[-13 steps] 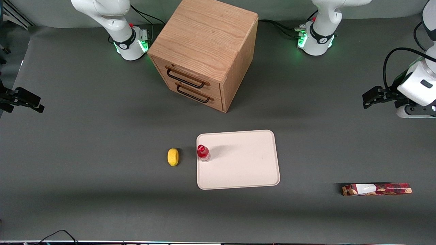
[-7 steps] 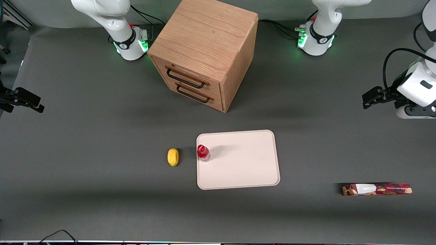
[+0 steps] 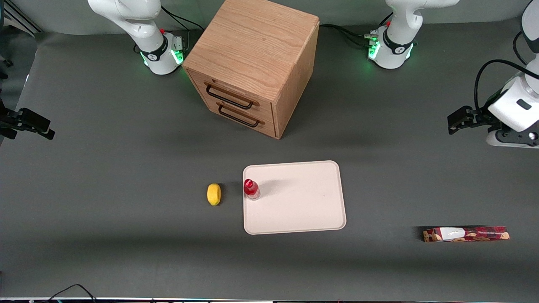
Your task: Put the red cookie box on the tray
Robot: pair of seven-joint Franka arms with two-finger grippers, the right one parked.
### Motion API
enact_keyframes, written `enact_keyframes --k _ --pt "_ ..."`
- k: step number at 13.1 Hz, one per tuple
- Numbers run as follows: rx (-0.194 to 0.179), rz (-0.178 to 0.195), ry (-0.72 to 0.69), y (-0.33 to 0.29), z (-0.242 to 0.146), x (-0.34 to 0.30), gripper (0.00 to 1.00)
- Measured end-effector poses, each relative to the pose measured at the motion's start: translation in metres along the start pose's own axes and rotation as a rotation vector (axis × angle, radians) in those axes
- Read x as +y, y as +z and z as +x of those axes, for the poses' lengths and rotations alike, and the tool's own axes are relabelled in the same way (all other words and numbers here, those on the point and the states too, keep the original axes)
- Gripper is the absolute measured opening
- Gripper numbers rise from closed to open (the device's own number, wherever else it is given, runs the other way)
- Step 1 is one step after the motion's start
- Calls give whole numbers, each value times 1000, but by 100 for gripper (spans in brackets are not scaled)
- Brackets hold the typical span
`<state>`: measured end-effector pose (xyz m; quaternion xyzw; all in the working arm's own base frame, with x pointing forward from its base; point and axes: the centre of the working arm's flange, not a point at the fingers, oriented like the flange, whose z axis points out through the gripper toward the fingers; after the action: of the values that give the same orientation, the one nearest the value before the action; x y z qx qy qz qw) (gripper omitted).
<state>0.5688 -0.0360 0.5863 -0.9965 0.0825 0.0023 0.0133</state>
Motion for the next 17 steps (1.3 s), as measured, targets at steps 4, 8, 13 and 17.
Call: enact_keyframes --k 4,8,13,17 --pt "1 3 230 3 8 -20 100" --pt "-17 5 464 24 27 -63 100" --pt "-14 27 720 79 65 -100 100" --pt "27 53 912 137 89 -140 100"
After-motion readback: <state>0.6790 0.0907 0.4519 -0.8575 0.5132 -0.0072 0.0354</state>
